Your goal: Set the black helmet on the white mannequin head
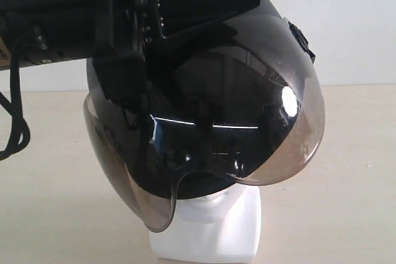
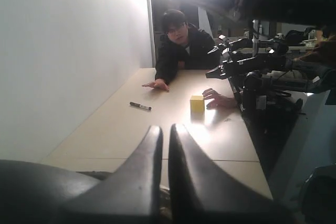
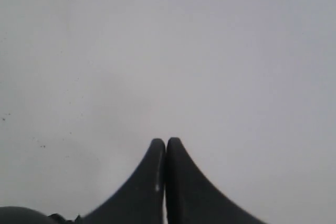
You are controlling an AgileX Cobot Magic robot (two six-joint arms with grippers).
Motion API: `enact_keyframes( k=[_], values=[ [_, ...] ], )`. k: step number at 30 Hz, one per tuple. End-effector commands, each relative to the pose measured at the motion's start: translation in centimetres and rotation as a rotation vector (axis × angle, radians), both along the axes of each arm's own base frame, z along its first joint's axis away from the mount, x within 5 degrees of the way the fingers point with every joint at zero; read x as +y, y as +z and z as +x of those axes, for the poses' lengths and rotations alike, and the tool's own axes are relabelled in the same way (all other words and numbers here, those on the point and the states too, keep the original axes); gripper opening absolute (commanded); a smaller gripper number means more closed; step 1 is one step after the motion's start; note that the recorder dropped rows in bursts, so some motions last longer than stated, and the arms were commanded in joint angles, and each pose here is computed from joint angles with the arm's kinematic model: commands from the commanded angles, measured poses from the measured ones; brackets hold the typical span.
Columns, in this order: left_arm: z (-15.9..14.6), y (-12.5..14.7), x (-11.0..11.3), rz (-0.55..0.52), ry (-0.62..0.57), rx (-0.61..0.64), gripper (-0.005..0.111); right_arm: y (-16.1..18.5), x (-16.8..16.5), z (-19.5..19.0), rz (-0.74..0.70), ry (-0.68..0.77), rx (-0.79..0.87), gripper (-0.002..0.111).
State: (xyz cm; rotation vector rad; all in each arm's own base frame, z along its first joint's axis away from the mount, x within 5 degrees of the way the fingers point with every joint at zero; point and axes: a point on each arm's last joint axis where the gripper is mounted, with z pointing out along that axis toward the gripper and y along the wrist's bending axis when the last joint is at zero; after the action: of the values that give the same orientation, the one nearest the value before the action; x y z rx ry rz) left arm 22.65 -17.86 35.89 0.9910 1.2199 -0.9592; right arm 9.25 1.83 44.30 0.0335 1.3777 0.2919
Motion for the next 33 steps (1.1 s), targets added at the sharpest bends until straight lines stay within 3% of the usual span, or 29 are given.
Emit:
enact_keyframes(
  k=[1,5,15,21,23,27,29,33],
  values=[
    [0.9,-0.6,-0.1,0.039,0.059,0.022,0.004,0.6,-0.8,0.2,-0.029,-0.104,0.026,0.0],
    [1.1,0.6,-0.1,0.009,0.063,0.004,0.004,-0.2,-1.2,1.0,-0.06,-0.235,0.107,0.0],
    [1.5,1.2,0.0,0.015,0.102,-0.004,0.004,-0.3,3.1,3.9,-0.233,-0.145,0.124,0.0],
    [1.5,1.3,0.0,0.014,0.101,-0.005,0.004,2.7,3.1,5.2,-0.368,-0.327,0.164,0.0],
    [1.5,1.3,0.0,0.014,0.101,-0.005,0.004,3.6,2.6,5.1,-0.354,-0.374,0.175,0.0],
    [1.4,1.3,0.0,0.016,0.101,-0.006,0.004,5.3,1.6,4.7,-0.44,-0.553,0.04,0.0],
    [1.4,1.3,0.0,0.016,0.101,-0.006,0.004,5.5,1.5,4.4,-0.421,-0.492,0.021,0.0],
    [1.4,1.3,0.0,0.016,0.101,-0.006,0.004,5.3,2.2,3.4,-0.245,-0.211,0.031,0.0]
  ],
)
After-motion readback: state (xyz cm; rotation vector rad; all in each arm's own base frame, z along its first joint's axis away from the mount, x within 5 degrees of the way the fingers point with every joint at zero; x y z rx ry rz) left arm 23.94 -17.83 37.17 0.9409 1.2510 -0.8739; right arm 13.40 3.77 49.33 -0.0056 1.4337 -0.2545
